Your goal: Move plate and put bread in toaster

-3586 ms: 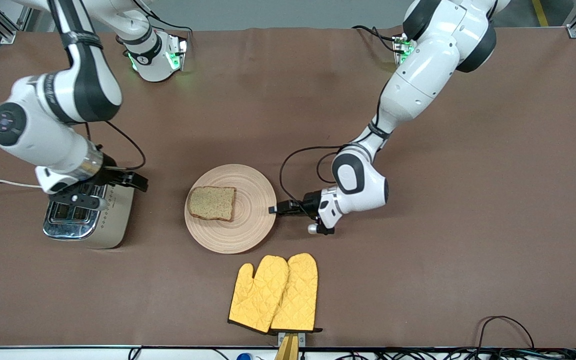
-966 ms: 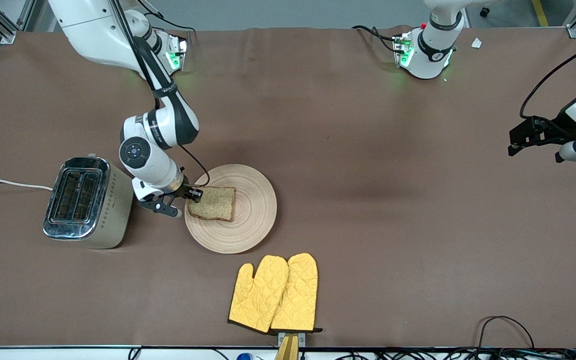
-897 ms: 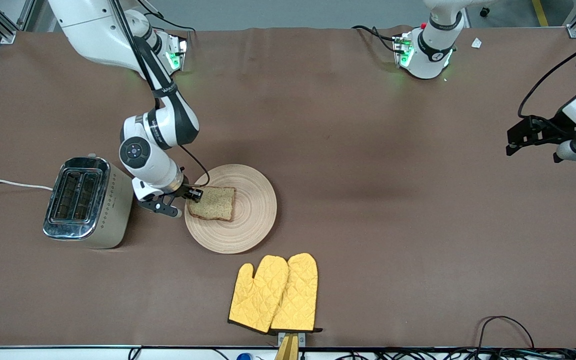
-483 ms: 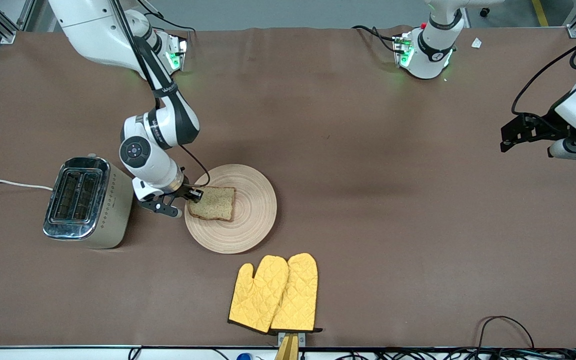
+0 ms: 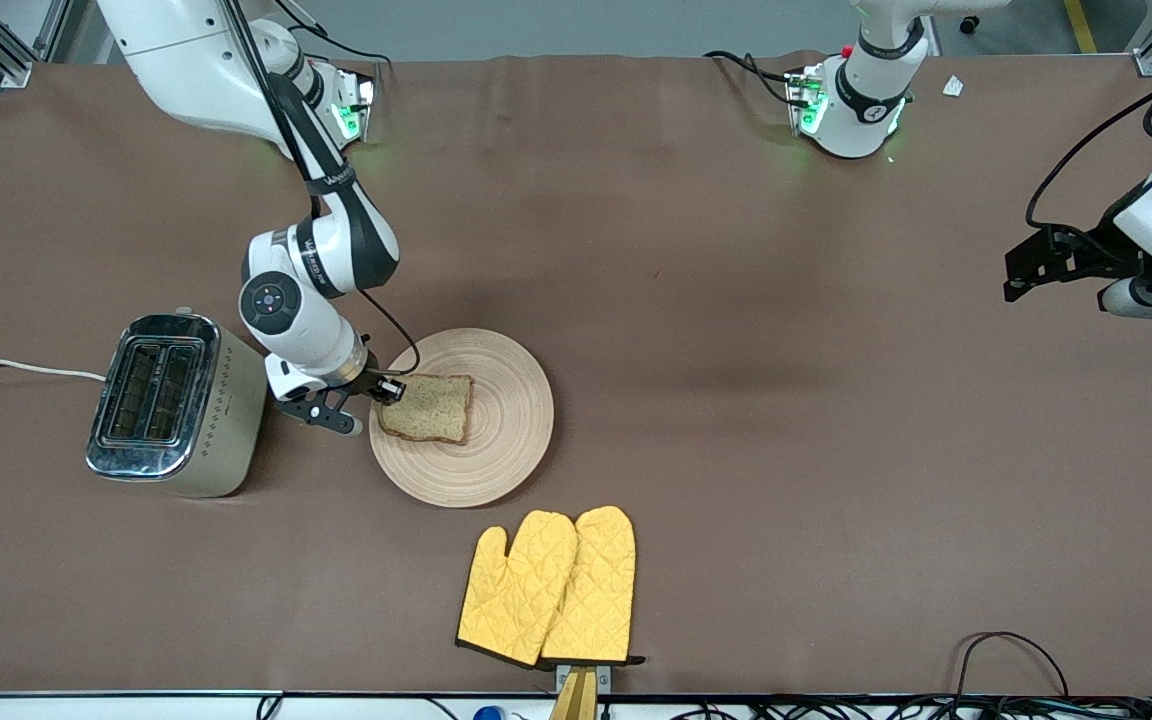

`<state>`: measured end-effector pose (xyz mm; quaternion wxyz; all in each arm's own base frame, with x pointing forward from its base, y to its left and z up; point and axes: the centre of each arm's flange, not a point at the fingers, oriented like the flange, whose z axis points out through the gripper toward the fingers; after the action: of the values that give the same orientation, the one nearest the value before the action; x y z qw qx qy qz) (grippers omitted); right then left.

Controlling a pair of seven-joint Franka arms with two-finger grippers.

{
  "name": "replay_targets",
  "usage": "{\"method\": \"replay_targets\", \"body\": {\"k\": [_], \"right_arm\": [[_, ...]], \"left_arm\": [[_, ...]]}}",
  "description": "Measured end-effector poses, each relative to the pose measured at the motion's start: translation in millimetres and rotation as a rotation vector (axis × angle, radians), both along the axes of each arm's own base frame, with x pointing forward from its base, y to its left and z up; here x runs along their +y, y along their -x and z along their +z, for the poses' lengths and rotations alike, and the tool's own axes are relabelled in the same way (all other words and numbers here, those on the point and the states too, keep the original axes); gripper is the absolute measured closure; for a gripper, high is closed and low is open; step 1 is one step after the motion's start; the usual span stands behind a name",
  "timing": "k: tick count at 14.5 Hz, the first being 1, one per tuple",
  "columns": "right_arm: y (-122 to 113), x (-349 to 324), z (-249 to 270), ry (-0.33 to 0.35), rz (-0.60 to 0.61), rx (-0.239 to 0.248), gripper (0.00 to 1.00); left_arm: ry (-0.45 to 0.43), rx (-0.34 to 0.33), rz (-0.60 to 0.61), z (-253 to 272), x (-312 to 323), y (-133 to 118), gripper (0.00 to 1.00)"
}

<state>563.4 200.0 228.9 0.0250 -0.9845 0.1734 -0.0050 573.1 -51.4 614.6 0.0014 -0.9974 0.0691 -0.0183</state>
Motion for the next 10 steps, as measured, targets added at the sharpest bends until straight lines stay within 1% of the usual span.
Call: {"method": "replay_targets", "body": {"k": [1, 2, 3, 4, 8, 9, 10], "right_arm": [[0.0, 0.0, 0.0, 0.000, 0.000, 0.000, 0.89], [0.0, 0.0, -0.1, 0.000, -0.001, 0.000, 0.92], [0.0, 0.0, -0.1, 0.000, -0.001, 0.000, 0.93], [0.1, 0.0, -0.1, 0.000, -0.001, 0.000, 0.96], [-0.8, 0.3, 1.0, -0.001, -0.015, 0.002, 0.98], [-2.4, 1.2, 3.6, 0.001, -0.018, 0.011, 0.98], [-5.4, 2.5, 8.9, 0.004, -0.018, 0.031, 0.98]], "left_arm": [[0.000, 0.000, 0.001, 0.0, 0.4, 0.0, 0.00], [0.000, 0.000, 0.002, -0.1, 0.9, -0.1, 0.00], [0.000, 0.001, 0.003, -0.3, 1.5, -0.2, 0.00], [0.000, 0.001, 0.004, -0.5, 1.8, -0.4, 0.00], [0.001, -0.007, 0.006, 3.2, 1.8, -1.7, 0.00], [0.001, -0.012, 0.006, 5.4, 2.0, -1.8, 0.00], [0.001, -0.014, 0.007, 6.2, 2.3, -1.9, 0.00]]}}
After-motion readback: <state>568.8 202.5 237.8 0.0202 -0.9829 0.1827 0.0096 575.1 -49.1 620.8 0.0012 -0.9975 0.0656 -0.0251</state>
